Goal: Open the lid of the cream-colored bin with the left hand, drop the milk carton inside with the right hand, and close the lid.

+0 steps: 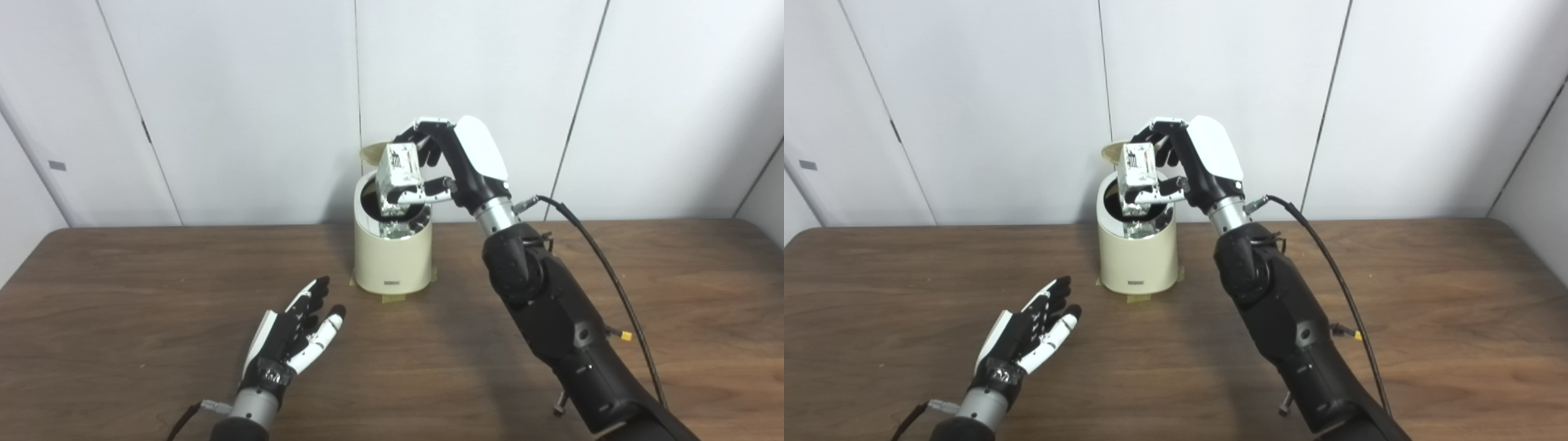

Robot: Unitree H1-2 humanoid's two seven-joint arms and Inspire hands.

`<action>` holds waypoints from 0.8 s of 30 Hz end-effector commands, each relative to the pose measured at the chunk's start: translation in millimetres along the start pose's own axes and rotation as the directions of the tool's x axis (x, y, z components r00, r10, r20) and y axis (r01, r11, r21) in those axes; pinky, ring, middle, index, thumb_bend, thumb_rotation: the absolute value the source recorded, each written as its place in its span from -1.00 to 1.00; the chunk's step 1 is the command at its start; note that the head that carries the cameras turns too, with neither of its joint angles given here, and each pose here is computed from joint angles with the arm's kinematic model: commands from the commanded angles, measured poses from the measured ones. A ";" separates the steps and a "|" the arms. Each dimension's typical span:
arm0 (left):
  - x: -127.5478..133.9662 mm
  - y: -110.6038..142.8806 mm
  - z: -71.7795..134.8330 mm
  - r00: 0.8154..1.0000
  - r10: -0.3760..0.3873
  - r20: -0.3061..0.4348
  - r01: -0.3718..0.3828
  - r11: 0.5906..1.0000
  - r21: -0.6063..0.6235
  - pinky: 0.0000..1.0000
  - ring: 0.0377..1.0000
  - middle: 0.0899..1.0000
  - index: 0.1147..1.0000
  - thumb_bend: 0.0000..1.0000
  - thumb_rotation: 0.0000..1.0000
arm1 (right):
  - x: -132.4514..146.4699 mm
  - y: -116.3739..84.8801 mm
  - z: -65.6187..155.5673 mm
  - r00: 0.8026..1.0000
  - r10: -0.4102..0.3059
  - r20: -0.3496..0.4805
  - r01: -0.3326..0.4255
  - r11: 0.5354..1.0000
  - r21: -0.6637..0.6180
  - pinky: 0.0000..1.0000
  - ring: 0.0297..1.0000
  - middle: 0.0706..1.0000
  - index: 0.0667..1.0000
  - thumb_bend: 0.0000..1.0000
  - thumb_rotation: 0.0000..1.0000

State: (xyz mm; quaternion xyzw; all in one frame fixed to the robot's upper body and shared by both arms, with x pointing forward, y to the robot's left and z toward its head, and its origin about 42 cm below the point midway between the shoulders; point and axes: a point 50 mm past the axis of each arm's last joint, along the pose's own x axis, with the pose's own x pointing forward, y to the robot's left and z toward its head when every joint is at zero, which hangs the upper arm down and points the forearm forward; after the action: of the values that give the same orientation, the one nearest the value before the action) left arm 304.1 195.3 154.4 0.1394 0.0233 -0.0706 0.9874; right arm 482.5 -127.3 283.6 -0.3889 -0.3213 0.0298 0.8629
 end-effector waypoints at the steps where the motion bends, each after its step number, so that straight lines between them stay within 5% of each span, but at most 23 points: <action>1: 3.1 3.1 19.2 0.997 0.022 0.079 -0.022 1.000 -0.002 0.84 0.87 0.86 0.85 -0.12 0.06 | 22.5 -23.2 19.2 0.996 -0.041 0.077 0.045 0.998 -0.052 -0.24 -0.18 -0.07 -0.05 0.01 -1.00; 4: 3.3 3.1 17.5 0.996 0.023 0.084 -0.023 1.000 0.002 0.84 0.87 0.85 0.84 -0.09 0.08 | 21.5 -22.8 17.6 0.997 0.002 0.072 0.006 0.995 -0.100 -0.12 -0.16 -0.07 -0.06 0.04 -1.00; 6: 3.0 3.0 16.4 0.997 0.022 0.079 -0.022 1.000 0.001 0.83 0.87 0.86 0.84 -0.08 0.08 | 20.6 -22.4 16.9 0.997 0.030 0.066 -0.022 0.993 -0.115 -0.08 0.01 0.04 -0.09 0.05 -0.80; 9: 3.1 2.2 15.0 0.997 0.017 0.076 -0.017 1.000 -0.001 0.83 0.87 0.86 0.84 -0.10 0.06 | 20.2 -21.7 16.0 0.994 0.099 0.048 -0.090 0.982 -0.165 0.10 0.19 0.17 0.08 0.80 -0.54; 11: 3.5 1.8 14.1 0.996 0.015 0.083 -0.015 1.000 0.002 0.83 0.86 0.86 0.84 -0.10 0.06 | 20.5 -21.4 15.7 0.990 0.138 0.036 -0.129 0.974 -0.186 0.23 0.30 0.25 0.16 0.96 -0.48; 18: 3.9 0.9 13.5 0.996 0.010 0.090 -0.010 1.000 -0.003 0.85 0.88 0.88 0.85 -0.07 0.09 | 18.9 -22.3 20.2 0.980 0.200 0.009 -0.193 0.956 -0.219 0.72 0.78 0.69 0.61 1.00 -0.41; 24: 4.7 1.6 12.2 0.995 0.006 0.095 -0.007 1.000 0.003 0.84 0.87 0.88 0.86 -0.07 0.08 | 17.4 -24.2 22.7 0.978 0.206 0.007 -0.199 0.952 -0.231 0.77 0.82 0.70 0.63 1.00 -0.39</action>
State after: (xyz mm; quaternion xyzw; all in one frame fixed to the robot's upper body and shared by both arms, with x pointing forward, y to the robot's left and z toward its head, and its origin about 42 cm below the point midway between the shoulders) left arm 303.5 195.4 152.3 0.1365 0.0190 -0.0729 0.9878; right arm 476.9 -127.2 286.6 -0.5175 -0.2507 0.1071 0.8111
